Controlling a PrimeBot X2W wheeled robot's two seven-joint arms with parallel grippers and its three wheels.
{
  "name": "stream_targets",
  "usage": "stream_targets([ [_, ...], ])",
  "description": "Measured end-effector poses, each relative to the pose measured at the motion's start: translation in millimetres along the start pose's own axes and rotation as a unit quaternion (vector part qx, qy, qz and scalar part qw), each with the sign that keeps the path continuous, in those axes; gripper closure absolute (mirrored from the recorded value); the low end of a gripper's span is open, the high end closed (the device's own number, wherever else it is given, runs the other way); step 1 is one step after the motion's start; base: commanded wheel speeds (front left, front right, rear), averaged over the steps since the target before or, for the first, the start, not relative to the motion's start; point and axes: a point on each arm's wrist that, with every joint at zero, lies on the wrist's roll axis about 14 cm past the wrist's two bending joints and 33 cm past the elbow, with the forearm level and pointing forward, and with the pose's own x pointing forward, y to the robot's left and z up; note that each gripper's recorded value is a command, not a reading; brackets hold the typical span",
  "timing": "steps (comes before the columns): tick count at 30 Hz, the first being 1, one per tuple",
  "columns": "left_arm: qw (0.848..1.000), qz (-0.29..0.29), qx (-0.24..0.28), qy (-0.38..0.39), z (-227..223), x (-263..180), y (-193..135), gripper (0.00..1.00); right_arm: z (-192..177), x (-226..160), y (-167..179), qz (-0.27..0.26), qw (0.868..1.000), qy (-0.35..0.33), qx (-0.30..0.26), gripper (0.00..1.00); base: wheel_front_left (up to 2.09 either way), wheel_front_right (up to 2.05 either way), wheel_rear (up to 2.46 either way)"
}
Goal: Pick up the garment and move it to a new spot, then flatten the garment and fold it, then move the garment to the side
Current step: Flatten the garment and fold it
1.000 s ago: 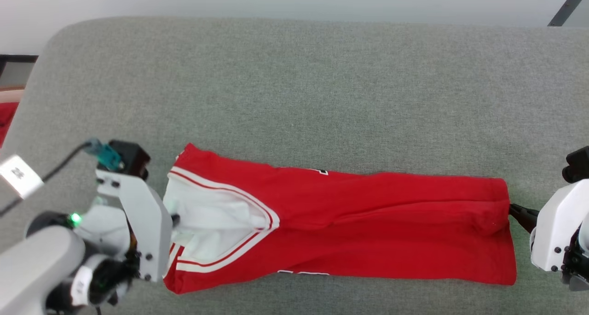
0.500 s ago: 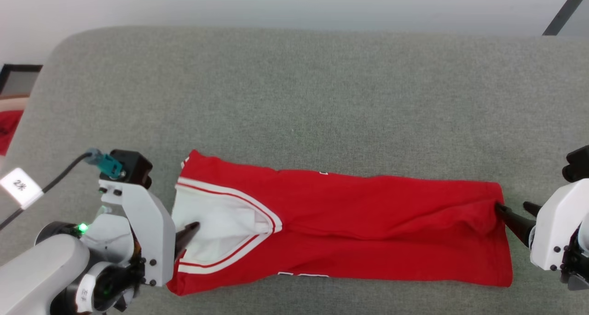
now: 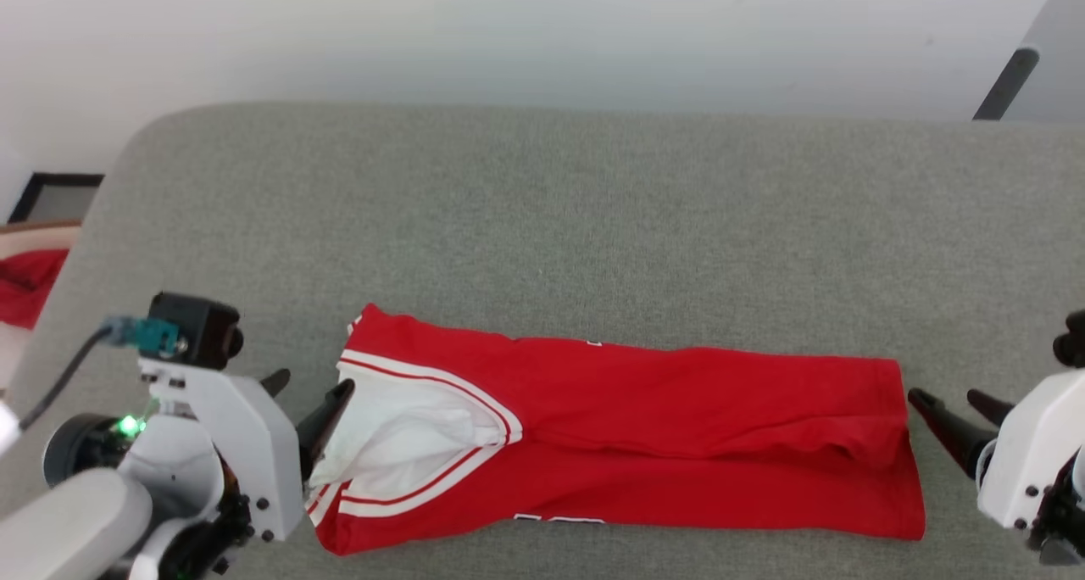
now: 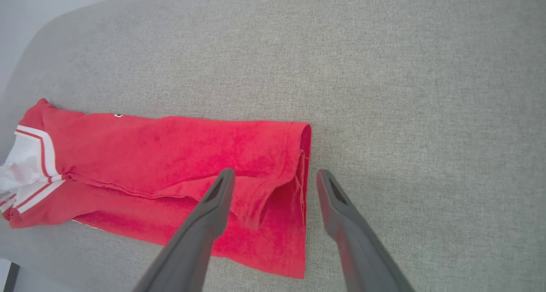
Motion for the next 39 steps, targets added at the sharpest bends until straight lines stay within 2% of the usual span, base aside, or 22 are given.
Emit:
stream_targets([
  [10, 0.990, 0.006, -0.005, -0.137, 13.6, -17.2, 2.0, 0.00, -8.1, -18.7, 5.6, 0.002, 0.998, -0.043, 0.034, 0.00, 0.00, 0.00, 0.00],
  [19, 0.969, 0.012, -0.008, -0.248, 19.1, -33.5, 7.3, 0.00, -13.4, -27.5, 2.3, -0.005, 0.998, -0.052, 0.042, 0.00, 0.00, 0.00, 0.00],
  [30, 0.954, 0.050, -0.021, -0.294, 9.8, -38.1, 29.2, 0.00, -19.1, -26.5, -4.3, -0.016, 0.999, -0.032, 0.039, 0.00, 0.00, 0.00, 0.00],
  [39, 0.935, 0.083, -0.031, -0.343, 14.1, -42.1, 41.3, 0.00, -21.8, -17.2, -10.7, -0.031, 0.999, -0.003, 0.034, 0.00, 0.00, 0.00, 0.00],
])
